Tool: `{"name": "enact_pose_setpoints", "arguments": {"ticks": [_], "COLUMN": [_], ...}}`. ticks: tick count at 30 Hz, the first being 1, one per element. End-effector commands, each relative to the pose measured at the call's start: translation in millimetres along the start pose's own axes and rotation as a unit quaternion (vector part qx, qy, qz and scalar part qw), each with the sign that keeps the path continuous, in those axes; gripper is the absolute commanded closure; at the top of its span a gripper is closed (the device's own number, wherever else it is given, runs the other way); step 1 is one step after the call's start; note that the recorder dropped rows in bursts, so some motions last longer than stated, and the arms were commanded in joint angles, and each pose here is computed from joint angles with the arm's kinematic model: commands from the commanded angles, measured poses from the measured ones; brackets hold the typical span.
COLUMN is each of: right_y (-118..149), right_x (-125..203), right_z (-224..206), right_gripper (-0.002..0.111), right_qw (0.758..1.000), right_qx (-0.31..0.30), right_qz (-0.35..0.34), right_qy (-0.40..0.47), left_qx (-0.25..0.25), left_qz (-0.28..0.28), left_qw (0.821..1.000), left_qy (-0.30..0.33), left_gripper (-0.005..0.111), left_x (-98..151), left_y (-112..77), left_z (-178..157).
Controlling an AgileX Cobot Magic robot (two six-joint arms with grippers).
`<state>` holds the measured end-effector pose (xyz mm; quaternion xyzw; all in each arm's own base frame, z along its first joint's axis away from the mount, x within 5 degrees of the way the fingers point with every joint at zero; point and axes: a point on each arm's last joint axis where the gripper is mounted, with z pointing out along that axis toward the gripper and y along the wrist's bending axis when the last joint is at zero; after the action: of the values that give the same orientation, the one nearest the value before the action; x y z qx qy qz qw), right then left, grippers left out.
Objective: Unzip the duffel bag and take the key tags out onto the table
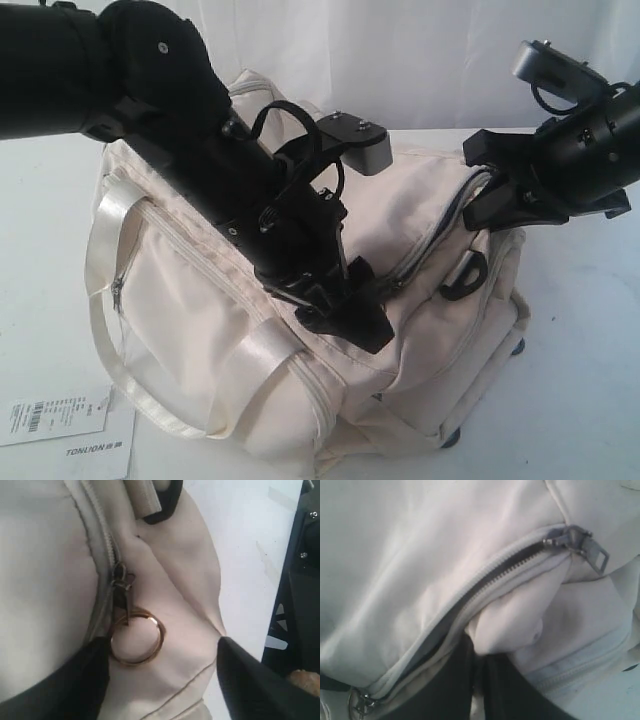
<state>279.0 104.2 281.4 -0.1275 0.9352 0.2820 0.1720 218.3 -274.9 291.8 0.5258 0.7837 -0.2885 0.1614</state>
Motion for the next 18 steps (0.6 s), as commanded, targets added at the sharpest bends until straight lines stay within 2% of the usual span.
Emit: {"name": "enact_pose_setpoints", "arguments": {"ticks": [1,7,14,18], "right_y": [1,1,1,1], "right_x": [-1,0,0,-1], "right_z": [-4,-4,-4,-4], "right_gripper": [0.108,0.108,0.108,0.108], "right_qw": [1.000,1.000,1.000,1.000], "right_qx": [0.001,0.000,0.000,0.001], "right_qz": [-0.008,-0.008,-0.008,-0.006], "right_qy": [-0.011,-0.010,-0.010,-0.010], "left_qx": [-0.001,-0.023,-0.013,-0.016], "left_qz": [0.000,-0.005,-0.018,-0.017], "left_qw": [1.000,0.999,1.000,1.000], "left_qy": [-0.011,-0.034,-0.003,-0.001], "left_gripper": [0.035,0.035,0.036,0.042], "left_x": [-2,-6,-1,0], "left_y": [-1.8,5.7,16.3,17.2], "left_z": [0,5,27,28]}}
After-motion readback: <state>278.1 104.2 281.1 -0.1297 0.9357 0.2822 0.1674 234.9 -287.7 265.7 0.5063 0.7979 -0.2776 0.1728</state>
